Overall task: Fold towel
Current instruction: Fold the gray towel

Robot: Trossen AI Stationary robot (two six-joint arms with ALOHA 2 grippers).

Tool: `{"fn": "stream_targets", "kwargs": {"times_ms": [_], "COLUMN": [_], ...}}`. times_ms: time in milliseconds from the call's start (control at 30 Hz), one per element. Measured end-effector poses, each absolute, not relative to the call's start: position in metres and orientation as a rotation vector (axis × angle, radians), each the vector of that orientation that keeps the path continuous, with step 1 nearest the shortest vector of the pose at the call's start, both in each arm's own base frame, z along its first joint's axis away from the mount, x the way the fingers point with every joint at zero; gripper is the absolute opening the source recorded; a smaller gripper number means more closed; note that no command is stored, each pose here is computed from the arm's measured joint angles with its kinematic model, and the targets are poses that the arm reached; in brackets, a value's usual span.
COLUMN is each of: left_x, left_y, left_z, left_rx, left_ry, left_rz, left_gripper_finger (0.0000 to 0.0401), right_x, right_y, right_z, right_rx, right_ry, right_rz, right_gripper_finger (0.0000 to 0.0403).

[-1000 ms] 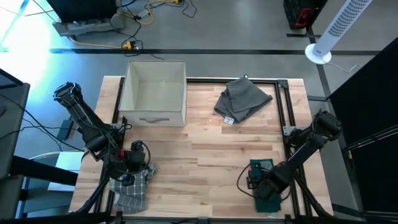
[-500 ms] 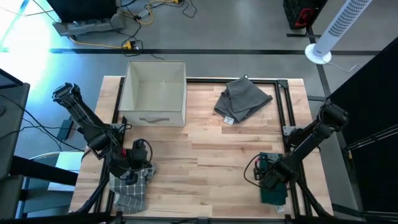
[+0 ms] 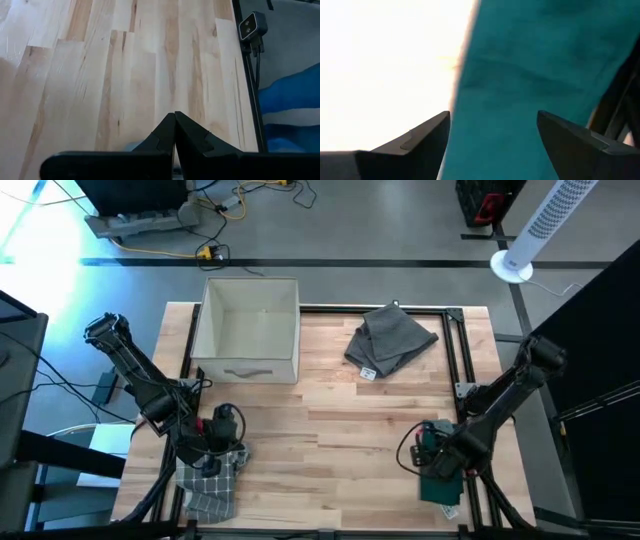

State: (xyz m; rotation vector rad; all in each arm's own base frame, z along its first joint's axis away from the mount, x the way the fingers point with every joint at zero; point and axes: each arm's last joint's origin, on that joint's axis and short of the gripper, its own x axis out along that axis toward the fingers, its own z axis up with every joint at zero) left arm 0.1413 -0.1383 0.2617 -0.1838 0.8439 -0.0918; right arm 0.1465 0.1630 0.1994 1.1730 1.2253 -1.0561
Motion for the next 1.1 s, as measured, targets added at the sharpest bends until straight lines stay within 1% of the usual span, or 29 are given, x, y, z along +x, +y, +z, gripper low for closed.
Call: {"fn": "stream_targets", "kwargs": {"times_ms": [167,267,367,433,533,633,700,833,933,1100], "left_x": [0.142,0.145,0.148,0.149,0.151,0.150,0.150,0.153,0.157,0.167], "left_y": [-0.137,-0.135,-0.132,-0.130,-0.129,-0.129,-0.130,-0.128,-0.126,-0.119], "left_z": [0.262,0.261,0.261,0.261,0.261,0.260,0.260,0.261,0.262,0.265], "left_rx": [-0.136,-0.122,-0.122,-0.126,-0.170,-0.229,-0.265,-0.401,-0.485,-0.613], "left_ry": [0.841,0.853,0.870,0.881,0.903,0.928,0.939,0.974,0.979,0.932], "left_rz": [-0.110,-0.123,-0.137,-0.146,-0.148,-0.151,-0.148,-0.118,-0.107,-0.051], "left_gripper_finger": [0.0000,0.0000,0.0000,0.0000,0.0000,0.0000,0.0000,0.0000,0.0000,0.0000], "right_x": [0.163,0.181,0.199,0.210,0.225,0.235,0.239,0.241,0.240,0.232], "right_y": [0.158,0.151,0.143,0.140,0.136,0.134,0.133,0.128,0.122,0.105], "right_z": [0.256,0.291,0.317,0.327,0.331,0.328,0.325,0.324,0.326,0.332], "right_rx": [1.120,1.070,1.003,0.958,0.873,0.767,0.733,0.681,0.589,0.469], "right_ry": [1.093,0.967,0.857,0.814,0.819,0.834,0.852,0.941,0.976,1.050], "right_rz": [-1.023,-0.957,-0.887,-0.852,-0.802,-0.750,-0.735,-0.677,-0.636,-0.608], "right_gripper_finger": [0.0286,0.0286,0.0286,0.0286,0.0286,0.0286,0.0286,0.0286,0.0286,0.0286]}}
